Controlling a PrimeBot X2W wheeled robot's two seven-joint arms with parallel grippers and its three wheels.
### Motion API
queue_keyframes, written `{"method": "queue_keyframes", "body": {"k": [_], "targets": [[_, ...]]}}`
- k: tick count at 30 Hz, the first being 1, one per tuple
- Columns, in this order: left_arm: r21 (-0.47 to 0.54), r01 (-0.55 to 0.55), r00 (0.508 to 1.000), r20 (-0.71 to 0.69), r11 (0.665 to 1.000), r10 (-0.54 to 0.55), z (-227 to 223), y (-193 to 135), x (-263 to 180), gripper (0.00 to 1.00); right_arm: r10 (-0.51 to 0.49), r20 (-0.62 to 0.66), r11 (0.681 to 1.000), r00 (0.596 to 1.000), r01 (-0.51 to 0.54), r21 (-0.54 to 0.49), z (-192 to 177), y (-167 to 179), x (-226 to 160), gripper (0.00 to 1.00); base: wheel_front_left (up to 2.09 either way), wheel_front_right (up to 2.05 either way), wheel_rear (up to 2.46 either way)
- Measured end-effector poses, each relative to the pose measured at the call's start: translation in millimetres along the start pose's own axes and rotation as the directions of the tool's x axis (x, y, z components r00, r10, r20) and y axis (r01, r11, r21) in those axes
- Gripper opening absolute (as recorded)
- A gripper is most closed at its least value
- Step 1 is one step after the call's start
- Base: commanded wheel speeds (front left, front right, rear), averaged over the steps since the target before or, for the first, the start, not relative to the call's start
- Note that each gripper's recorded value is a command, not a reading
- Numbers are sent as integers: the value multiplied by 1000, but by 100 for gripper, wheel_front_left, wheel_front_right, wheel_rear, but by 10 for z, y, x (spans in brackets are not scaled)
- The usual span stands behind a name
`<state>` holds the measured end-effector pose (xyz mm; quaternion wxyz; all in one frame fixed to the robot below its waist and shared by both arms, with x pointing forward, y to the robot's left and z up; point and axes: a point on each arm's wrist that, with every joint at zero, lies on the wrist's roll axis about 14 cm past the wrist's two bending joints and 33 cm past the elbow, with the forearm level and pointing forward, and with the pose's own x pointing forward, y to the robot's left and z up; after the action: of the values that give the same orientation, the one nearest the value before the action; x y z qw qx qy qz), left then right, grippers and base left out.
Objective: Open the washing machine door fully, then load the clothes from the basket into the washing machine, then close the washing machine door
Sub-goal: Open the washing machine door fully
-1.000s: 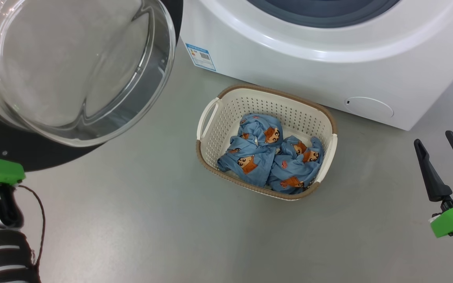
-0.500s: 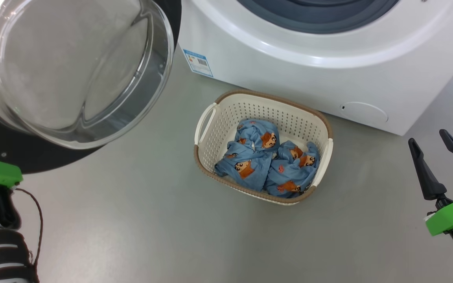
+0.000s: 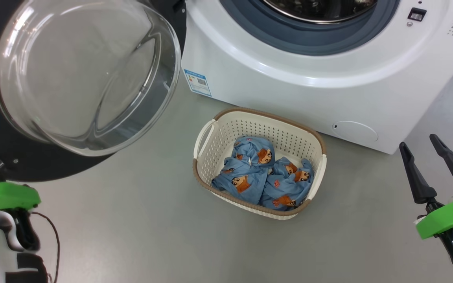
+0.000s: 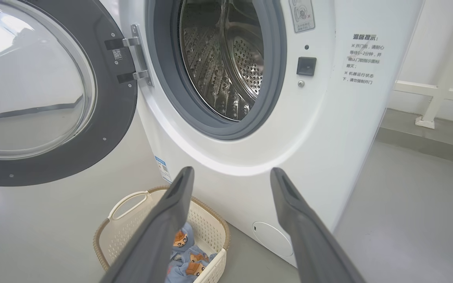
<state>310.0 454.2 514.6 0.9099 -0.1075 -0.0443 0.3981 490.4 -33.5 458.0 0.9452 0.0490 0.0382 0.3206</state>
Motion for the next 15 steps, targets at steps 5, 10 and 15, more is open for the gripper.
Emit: {"method": "queue_keyframes", "body": {"k": [5,10,15], "targets": [[-6,42,999,16,999,-42,10,-90,-105,0,0,18,1000,1000,0,6,73,60,-16,100,0,0,0],[15,95,995,6,995,-95,-65,-182,-238,35,-8,29,1000,1000,8,6,133,72,-64,100,0,0,0],[36,164,986,-7,986,-164,-149,-357,-354,100,-29,30,1000,999,29,8,143,44,-166,100,0,0,0]]}}
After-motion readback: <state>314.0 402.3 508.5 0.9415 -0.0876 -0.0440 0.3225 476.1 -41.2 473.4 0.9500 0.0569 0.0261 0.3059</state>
